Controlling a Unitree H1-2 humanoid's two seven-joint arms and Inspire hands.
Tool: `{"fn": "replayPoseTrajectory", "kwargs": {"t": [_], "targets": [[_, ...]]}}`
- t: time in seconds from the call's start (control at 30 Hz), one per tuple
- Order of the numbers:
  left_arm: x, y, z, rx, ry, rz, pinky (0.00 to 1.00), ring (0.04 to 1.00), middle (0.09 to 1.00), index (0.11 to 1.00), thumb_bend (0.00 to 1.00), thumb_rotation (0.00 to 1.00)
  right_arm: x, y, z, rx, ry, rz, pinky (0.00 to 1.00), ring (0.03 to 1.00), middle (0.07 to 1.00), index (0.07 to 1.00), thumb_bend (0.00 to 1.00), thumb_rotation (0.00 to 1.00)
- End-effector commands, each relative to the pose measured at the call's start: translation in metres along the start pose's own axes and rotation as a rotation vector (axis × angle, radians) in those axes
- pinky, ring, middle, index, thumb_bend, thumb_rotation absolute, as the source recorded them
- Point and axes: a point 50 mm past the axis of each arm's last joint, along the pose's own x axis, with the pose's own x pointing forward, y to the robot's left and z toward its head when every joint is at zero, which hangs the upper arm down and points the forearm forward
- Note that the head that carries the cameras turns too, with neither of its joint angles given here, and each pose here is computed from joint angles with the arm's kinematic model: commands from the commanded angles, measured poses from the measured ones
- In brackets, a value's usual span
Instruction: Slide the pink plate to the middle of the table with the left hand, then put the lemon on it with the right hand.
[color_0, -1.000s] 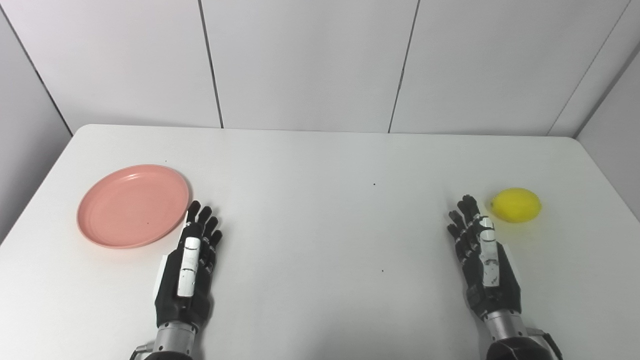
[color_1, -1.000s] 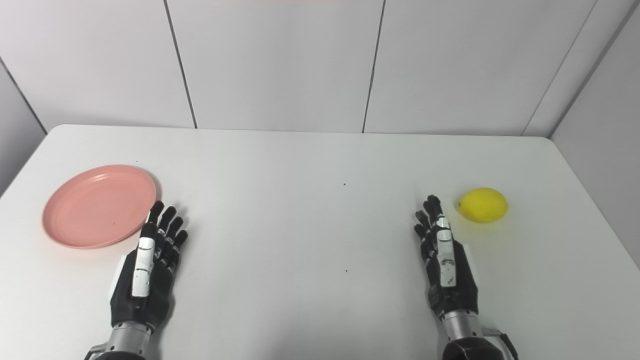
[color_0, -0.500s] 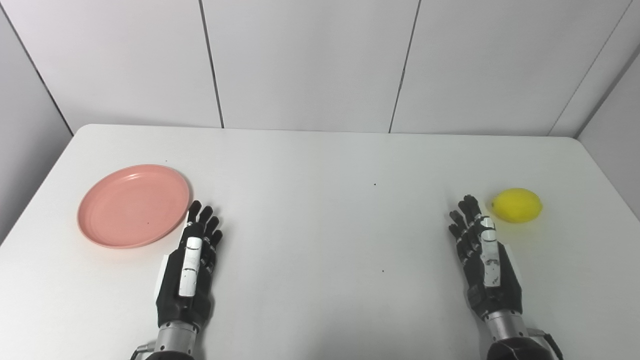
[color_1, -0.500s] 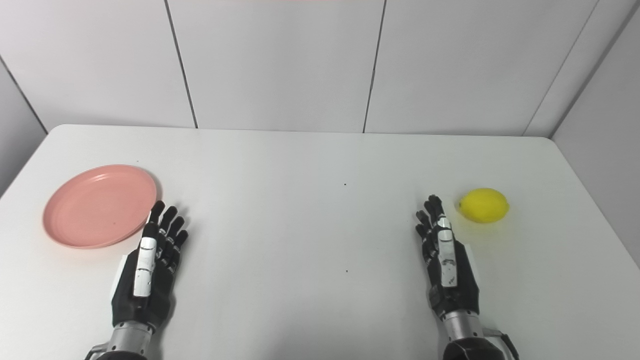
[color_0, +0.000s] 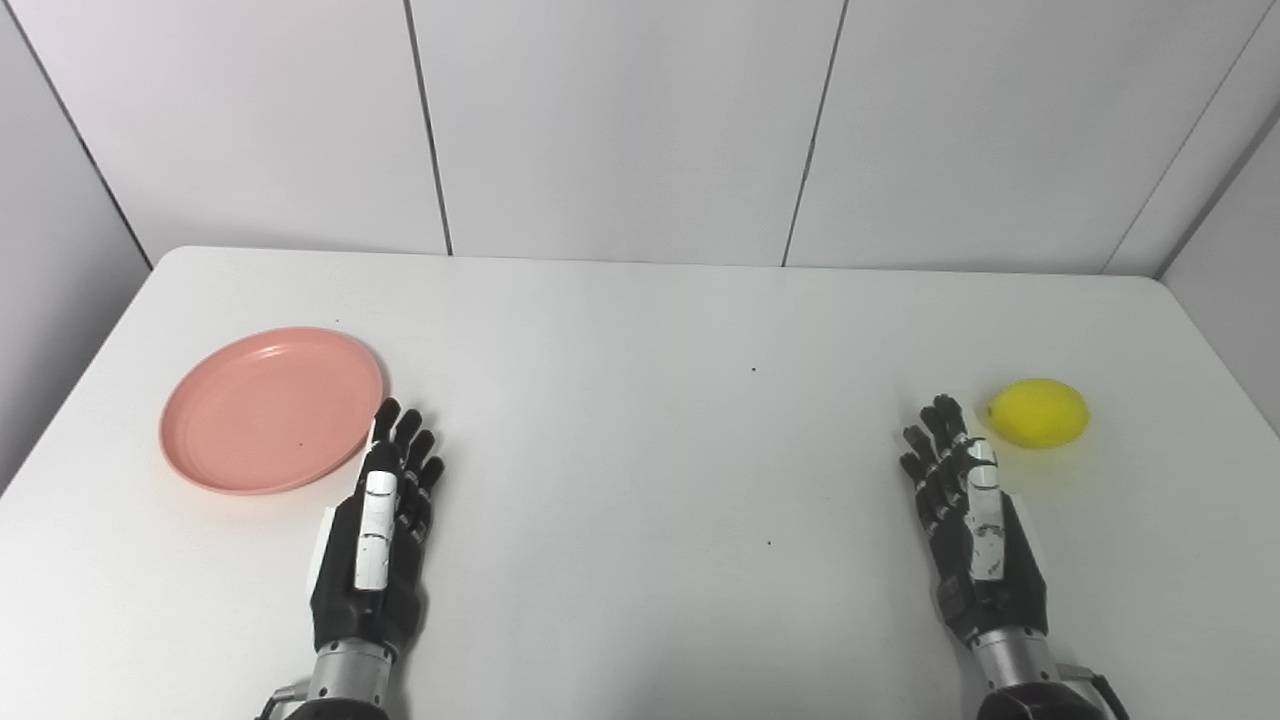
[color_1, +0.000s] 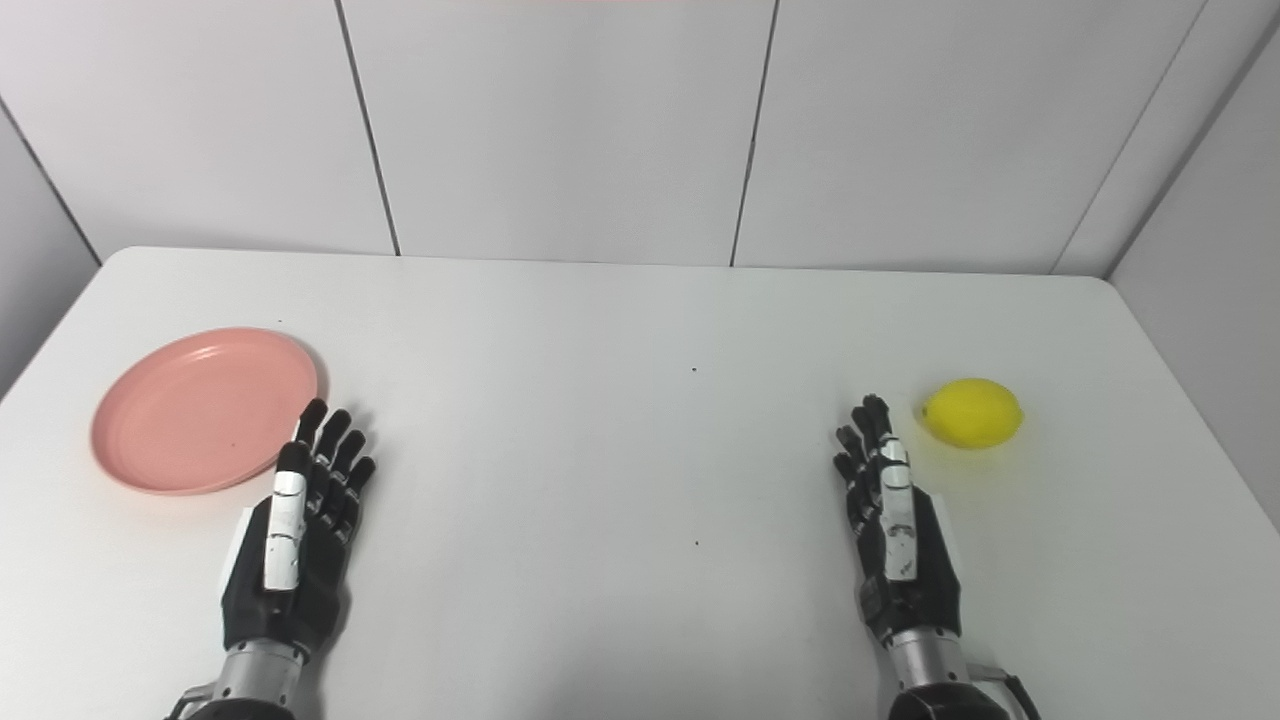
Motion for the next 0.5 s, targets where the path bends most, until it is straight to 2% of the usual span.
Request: {"fn": "replayPoseTrajectory", "kwargs": {"t": [0.0, 0.2, 0.47], "targets": [[-0.002, 0.004, -0.004, 0.005, 0.02, -0.002, 1.0, 1.0, 1.0, 1.0, 0.72, 0.8, -0.016, 0.0, -0.021, 0.025, 0.075, -0.021, 1.0, 0.985, 0.998, 0.99, 0.74, 1.0], [0.0, -0.001, -0.012, 0.017, 0.03, 0.002, 1.0, 0.994, 0.993, 1.0, 0.74, 0.81, -0.012, -0.008, -0.025, 0.024, 0.079, -0.01, 1.0, 0.995, 1.0, 0.998, 0.75, 1.0], [0.003, -0.017, -0.032, 0.001, 0.026, 0.008, 1.0, 0.982, 0.98, 0.987, 0.76, 0.76, -0.006, -0.027, -0.031, 0.039, 0.09, -0.007, 1.0, 1.0, 1.0, 1.0, 0.76, 1.0]]}}
